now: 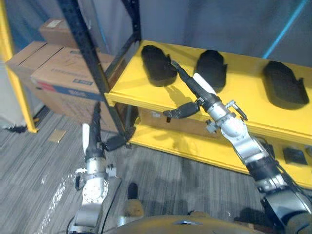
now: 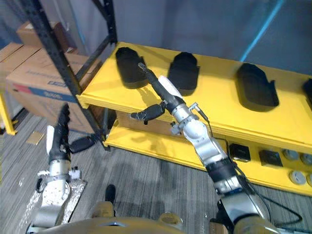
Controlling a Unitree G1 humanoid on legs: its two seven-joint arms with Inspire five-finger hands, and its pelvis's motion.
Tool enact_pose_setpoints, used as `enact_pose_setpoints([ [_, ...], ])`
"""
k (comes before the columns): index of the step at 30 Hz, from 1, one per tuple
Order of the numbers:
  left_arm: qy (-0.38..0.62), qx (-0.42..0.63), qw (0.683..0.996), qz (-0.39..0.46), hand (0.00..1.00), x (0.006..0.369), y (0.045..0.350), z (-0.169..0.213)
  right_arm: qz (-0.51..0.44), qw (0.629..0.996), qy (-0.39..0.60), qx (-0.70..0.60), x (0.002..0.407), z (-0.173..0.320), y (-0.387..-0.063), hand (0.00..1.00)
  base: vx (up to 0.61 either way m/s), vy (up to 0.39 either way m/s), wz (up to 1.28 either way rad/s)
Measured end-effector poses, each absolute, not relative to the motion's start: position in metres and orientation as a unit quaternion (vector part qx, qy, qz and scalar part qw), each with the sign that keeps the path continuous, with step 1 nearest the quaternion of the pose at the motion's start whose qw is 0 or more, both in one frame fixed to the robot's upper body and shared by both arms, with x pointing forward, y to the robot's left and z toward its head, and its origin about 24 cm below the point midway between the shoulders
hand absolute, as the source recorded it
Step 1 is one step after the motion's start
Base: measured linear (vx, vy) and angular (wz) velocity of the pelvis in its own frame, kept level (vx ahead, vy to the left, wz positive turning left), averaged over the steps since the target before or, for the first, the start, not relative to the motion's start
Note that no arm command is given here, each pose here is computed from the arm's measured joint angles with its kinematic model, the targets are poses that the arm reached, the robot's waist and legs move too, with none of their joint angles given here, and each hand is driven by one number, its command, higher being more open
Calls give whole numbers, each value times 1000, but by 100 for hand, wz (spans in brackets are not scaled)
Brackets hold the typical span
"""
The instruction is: Walk over and take three plastic housings, then place them on the shelf
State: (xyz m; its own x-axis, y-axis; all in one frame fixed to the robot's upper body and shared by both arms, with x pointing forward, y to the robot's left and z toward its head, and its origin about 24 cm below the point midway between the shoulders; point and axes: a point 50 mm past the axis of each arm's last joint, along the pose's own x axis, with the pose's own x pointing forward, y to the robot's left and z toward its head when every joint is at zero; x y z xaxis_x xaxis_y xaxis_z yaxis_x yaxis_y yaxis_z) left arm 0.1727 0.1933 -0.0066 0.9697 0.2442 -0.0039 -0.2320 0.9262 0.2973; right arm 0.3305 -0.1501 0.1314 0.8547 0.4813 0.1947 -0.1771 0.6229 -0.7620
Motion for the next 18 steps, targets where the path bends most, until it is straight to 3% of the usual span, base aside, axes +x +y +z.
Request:
enact_pose_setpoints([
  [5,152,210,962,85,100,131,193,-60,149,857,-152,-469,357,129,-171,100,18,-20,15],
  [12,175,220,952,125,100,124,205,-68,99,789,-199,-572,375,166,-174,100,-32,-13,5],
  [18,185,223,948,131,100,123,208,-72,55,777,-206,-592,386,196,-181,100,-8,-6,6],
])
